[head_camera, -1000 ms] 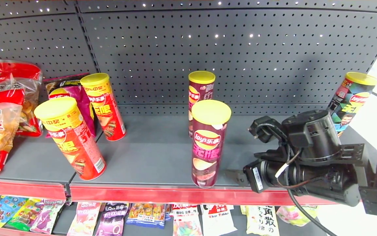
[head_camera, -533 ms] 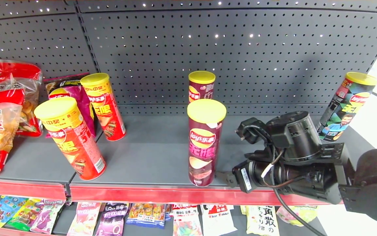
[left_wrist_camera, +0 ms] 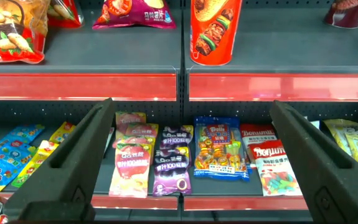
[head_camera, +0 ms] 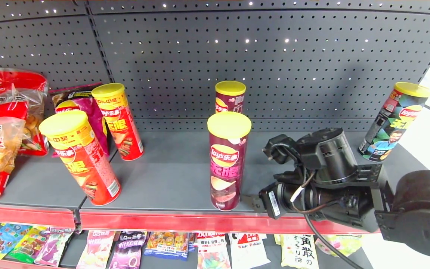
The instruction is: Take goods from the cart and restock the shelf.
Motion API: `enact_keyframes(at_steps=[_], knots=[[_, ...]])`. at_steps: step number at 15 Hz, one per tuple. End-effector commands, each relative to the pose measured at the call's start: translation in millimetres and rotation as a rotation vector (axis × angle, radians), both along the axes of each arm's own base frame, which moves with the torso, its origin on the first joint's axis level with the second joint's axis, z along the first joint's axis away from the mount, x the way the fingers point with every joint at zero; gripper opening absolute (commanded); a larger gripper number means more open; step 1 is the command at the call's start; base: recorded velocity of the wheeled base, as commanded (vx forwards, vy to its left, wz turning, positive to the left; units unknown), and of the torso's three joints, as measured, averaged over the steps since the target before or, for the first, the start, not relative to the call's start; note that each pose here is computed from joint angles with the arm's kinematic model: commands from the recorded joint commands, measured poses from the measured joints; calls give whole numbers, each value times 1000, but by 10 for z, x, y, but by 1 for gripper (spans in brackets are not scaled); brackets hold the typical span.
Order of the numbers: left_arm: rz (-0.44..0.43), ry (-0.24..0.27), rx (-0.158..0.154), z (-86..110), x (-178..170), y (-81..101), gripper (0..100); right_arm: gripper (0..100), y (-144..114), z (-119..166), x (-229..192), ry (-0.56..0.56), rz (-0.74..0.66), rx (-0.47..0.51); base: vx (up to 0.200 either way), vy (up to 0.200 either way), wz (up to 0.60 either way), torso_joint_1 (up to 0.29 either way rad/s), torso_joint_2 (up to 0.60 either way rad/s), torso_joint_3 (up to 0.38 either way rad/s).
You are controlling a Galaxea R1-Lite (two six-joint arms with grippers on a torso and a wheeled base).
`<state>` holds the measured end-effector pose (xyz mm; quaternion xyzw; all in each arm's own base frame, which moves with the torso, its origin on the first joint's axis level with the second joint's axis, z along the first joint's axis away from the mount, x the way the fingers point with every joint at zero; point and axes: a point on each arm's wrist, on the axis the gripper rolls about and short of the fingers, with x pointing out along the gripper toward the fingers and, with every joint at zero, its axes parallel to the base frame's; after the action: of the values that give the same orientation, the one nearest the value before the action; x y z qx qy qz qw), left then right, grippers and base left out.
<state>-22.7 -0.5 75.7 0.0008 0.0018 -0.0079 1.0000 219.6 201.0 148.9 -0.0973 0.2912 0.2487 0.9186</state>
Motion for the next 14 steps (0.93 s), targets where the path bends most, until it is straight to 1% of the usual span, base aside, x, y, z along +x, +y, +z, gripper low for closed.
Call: enact_keyframes(at_steps=[1,4,5,8,10,11,12,14], knots=[[0,1,0,1,1,0,100,100,-66,29,-68,-26,8,30,0,0,0,0,0,0],[0,1,0,1,1,0,100,100,-181,85,-210,-89,99,136,0,0,0,0,0,0],[0,1,0,1,1,0,100,100,-219,127,-269,-124,153,185,0,0,0,0,0,0],[0,3,0,2,2,0,100,100,-323,193,-360,-182,330,201,0,0,0,0,0,0],[2,3,0,-3,2,0,100,100,-274,220,-323,-207,383,231,0,0,0,0,0,0],[0,1,0,1,1,0,100,100,-186,183,-253,-223,414,254,0,0,0,0,0,0],[0,1,0,1,1,0,100,100,-145,111,-215,-221,425,239,0,0,0,0,0,0],[0,1,0,1,1,0,100,100,-122,87,-198,-227,443,221,0,0,0,0,0,0]])
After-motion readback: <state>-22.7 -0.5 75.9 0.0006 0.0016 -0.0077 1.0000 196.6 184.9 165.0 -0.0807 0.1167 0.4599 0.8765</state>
